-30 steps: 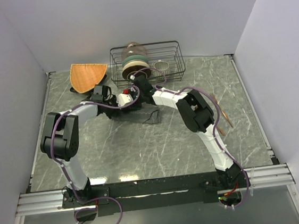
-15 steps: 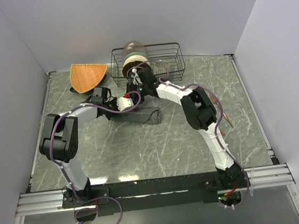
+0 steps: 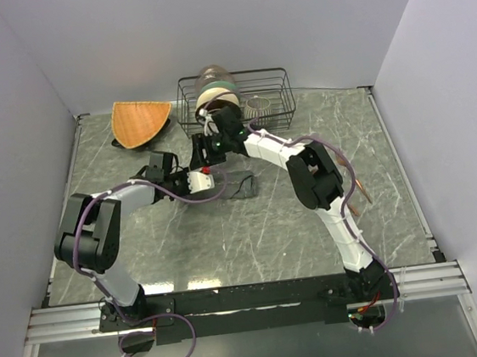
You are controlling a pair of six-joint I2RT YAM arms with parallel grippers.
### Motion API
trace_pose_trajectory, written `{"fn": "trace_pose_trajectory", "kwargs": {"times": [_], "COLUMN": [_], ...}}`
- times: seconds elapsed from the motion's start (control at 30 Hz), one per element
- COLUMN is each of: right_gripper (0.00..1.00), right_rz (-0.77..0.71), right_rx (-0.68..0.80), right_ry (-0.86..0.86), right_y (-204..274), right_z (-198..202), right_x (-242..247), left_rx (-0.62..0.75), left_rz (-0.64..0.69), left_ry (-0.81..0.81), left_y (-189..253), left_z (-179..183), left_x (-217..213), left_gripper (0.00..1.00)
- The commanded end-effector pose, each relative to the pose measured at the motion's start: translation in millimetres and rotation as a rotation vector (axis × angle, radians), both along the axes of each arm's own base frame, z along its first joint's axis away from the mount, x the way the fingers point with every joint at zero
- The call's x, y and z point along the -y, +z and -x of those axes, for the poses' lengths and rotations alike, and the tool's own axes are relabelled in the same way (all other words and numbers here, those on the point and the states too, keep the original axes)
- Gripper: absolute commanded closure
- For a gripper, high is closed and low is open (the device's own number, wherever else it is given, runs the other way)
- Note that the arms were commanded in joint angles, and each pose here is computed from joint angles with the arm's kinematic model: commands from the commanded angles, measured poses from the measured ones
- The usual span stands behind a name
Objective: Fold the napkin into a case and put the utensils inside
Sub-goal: Smooth out the smaller rectangle-folded napkin at the center of the board.
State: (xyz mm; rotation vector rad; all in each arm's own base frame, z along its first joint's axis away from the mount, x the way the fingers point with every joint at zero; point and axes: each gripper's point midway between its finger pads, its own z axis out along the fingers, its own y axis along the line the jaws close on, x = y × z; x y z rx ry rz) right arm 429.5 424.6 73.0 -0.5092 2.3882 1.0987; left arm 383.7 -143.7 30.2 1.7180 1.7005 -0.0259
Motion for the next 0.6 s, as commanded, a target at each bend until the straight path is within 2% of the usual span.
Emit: {"fn": "trace_pose_trajectory", "kwargs": {"times": [0.0,0.13,0.33,0.57], "right_gripper": [0.28,0.25,0.23,0.26], "right_rz": [0.018,0.042,0.076,0.13], "right_rx": [0.106,0.122,0.135,0.092], "right_ry": [0.079,0.144,0.152,0.187], "right_y": [12,1,-10,-31], "right_z": [-1,6,-2,8], "right_x": [-14,-18,-19,-18], "left_rx": [-0.161,-0.145,-0.143,-0.137], "left_rz": [-0.067,-0.081,-0.082,-0.084], "left_ry": [-0.048,-0.09,-0.105,-0.118], "left_y": [-35,-35,-34,-34], "left_z": [49,55,58,59], "left_x": [-11,-12,-12,-11], "left_gripper": [0.89,0.89,0.88,0.87]}}
